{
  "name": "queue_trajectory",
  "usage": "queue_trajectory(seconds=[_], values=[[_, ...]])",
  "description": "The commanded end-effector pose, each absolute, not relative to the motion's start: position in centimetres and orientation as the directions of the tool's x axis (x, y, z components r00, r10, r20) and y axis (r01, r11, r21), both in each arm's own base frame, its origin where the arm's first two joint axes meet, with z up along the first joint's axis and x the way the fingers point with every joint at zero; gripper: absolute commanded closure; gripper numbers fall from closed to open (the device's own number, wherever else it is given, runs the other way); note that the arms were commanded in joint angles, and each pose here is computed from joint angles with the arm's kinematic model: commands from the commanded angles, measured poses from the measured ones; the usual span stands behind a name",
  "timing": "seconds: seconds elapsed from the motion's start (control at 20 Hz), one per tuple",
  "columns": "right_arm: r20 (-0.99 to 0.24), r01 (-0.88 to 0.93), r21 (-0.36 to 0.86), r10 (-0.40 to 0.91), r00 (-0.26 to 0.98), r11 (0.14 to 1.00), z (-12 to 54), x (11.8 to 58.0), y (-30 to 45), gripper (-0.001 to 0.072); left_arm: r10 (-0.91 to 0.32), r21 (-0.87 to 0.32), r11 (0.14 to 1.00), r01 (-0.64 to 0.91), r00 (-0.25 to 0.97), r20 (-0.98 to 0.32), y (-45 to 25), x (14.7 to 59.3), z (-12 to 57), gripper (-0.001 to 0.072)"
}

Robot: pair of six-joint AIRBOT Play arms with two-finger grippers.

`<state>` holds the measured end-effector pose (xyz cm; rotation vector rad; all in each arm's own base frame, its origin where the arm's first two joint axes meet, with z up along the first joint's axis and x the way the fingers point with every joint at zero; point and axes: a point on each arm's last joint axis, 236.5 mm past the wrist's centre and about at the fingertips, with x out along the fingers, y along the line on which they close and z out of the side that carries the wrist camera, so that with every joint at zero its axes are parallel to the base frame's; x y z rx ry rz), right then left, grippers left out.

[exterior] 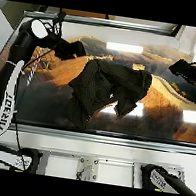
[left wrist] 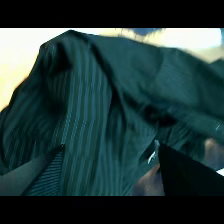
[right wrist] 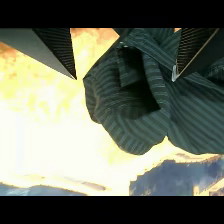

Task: Fold the clothes and pants, and hang the long-sleeved shirts on hangers.

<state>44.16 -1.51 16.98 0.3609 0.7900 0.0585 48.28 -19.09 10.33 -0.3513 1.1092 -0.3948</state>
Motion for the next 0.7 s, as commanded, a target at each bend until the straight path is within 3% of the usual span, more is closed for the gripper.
queue_trajectory(seconds=[0.0, 0.25, 0.65], values=[[-0.706, 0.066, 0.299, 0.174, 0.686, 0.952, 17.8, 41.9, -2.3, 0.0056, -0.347, -0.316, 0.935, 0.158, 0.244, -0.906, -19.0, 41.2, 4.5, 0.0099], [-0.716, 0.050, 0.305, 0.194, 0.671, 0.951, 17.4, 40.8, -1.2, 0.0056, -0.275, -0.229, 0.947, 0.224, 0.200, -0.940, -24.1, 31.0, -4.2, 0.0099], [-0.742, 0.010, 0.309, 0.234, 0.628, 0.951, 15.8, 40.4, 1.0, 0.0056, -0.184, -0.163, 0.976, 0.145, 0.141, -0.973, -25.0, 28.3, -11.2, 0.0101]])
